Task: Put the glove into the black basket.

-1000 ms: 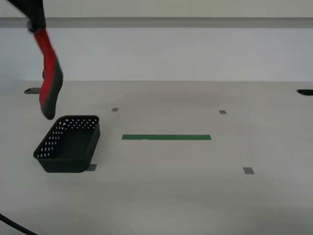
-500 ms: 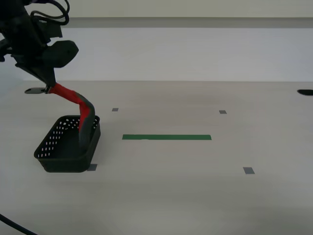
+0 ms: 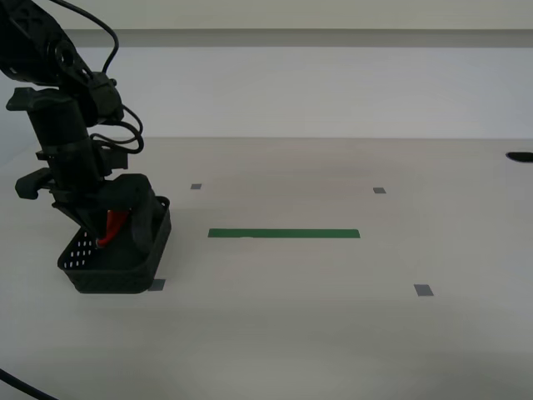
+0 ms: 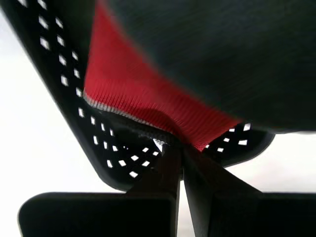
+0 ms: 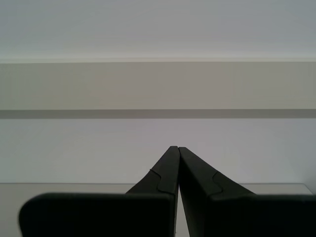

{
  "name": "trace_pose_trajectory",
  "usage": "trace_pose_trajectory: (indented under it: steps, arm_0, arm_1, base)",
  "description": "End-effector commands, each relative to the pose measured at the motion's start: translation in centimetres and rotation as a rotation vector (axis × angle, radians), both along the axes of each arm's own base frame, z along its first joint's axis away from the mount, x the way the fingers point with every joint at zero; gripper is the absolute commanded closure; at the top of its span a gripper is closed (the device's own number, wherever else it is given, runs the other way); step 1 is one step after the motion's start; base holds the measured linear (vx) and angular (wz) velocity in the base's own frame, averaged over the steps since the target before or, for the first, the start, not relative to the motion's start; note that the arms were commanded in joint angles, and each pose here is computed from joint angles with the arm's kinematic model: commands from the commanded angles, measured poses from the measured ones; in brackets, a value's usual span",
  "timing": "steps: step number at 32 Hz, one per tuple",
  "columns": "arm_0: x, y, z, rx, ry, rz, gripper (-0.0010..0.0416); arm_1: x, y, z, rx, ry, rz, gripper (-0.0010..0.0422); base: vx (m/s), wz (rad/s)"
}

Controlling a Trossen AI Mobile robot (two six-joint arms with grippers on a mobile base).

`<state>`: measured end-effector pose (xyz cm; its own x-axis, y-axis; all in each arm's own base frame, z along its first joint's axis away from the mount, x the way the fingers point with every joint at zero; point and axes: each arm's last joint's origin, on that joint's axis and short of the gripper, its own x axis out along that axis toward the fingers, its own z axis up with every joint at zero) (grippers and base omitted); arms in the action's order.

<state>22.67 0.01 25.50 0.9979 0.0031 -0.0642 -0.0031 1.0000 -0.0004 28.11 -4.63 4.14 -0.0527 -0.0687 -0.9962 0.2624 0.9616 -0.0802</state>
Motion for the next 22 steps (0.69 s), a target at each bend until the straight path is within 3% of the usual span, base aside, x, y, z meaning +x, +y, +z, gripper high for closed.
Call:
trace_pose_trajectory:
  steps: [1, 4, 9, 11, 15, 19, 22]
  arm_0:
    - [0.0, 0.0, 0.0, 0.0, -0.001, 0.001, 0.0405]
    - [0.0, 0.0, 0.1, 0.0, -0.003, 0.0, 0.0405]
    - [0.0, 0.0, 0.0, 0.0, -0.002, 0.001, 0.0405]
    - [0.0, 0.0, 0.1, 0.0, -0.003, 0.001, 0.0405]
    - [0.0, 0.0, 0.1, 0.0, -0.003, 0.0, 0.0405]
    - [0.0, 0.0, 0.1, 0.0, -0.003, 0.001, 0.0405]
    - [0.0, 0.0, 0.0, 0.0, -0.003, 0.001, 0.0405]
  arm_1:
    - [0.4, 0.0, -0.6, -0.002, -0.015, 0.006, 0.0412]
    - [0.6, 0.0, -0.2, -0.003, -0.027, 0.029, 0.0407]
    - [0.1, 0.1, 0.2, 0.01, 0.05, 0.029, 0.0275]
    - [0.1, 0.1, 0.2, 0.01, 0.054, 0.029, 0.0239]
    - [0.0, 0.1, 0.7, 0.013, 0.072, 0.033, 0.0206]
    - [0.6, 0.0, 4.2, 0.004, 0.014, 0.048, 0.0262]
    - [0.8, -0.1, 7.8, -0.044, -0.118, 0.053, 0.0357]
  base:
    - [0.0, 0.0]
    - [0.0, 0.0]
    - [0.0, 0.0]
    - [0.0, 0.0]
    - [0.0, 0.0]
    - [0.0, 0.0]
    - [0.0, 0.0]
